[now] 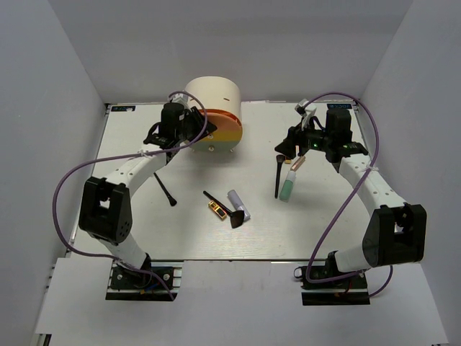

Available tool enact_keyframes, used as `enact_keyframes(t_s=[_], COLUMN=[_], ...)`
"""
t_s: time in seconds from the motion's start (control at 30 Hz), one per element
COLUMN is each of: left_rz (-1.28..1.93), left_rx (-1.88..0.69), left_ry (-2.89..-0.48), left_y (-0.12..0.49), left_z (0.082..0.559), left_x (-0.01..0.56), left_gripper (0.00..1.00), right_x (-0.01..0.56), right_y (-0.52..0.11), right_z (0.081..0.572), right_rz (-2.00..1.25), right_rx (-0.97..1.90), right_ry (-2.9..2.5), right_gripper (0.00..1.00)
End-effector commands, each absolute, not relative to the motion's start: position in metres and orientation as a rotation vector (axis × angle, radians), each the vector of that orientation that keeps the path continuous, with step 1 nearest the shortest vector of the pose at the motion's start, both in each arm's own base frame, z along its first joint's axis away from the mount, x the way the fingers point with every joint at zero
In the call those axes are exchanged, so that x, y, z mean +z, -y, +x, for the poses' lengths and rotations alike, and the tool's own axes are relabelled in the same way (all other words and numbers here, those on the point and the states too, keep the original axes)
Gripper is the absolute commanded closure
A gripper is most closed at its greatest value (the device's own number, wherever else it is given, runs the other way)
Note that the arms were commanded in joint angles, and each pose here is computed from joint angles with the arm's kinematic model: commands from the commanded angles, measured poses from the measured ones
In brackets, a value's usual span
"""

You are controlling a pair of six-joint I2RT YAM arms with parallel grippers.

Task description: Organize the makeup

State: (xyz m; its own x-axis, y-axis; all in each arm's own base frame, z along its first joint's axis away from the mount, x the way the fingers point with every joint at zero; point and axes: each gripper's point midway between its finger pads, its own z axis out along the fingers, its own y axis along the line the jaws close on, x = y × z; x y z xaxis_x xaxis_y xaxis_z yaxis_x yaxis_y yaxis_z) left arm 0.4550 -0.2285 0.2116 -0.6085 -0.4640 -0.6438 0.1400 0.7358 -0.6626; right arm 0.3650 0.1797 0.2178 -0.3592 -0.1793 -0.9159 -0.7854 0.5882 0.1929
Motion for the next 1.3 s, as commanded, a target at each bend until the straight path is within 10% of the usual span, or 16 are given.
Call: enact_keyframes(t_s=[0.0, 0.37, 0.63, 1.27], left_rz=[-0.177, -0.172, -0.175, -0.111], left_rx=[-0.893, -0.898, -0.885, -0.900], left_ry=[-2.022, -2.041, -2.029, -1.945], left_y=[0.230, 0.225, 0.226, 0.206], left_z=[0.431, 0.386, 0.393, 0.343], left_x=[0.233, 0.228, 0.234, 0.270], left_gripper=[0.78, 0.77, 0.29, 0.21], right_x=[0.227, 0.226, 0.224, 0.189], right_y=[-0.182, -0.185, -0.187, -0.164], right_z=[0.363, 0.361, 0.359, 0.354], right_rz=[-0.795, -0.808, -0.820, -0.781], right_rx=[0.784, 0.800, 0.795, 0.656], right_ry=[-1.817, -1.816, -1.820, -1.968], right_gripper=[0.40, 0.40, 0.28, 0.19])
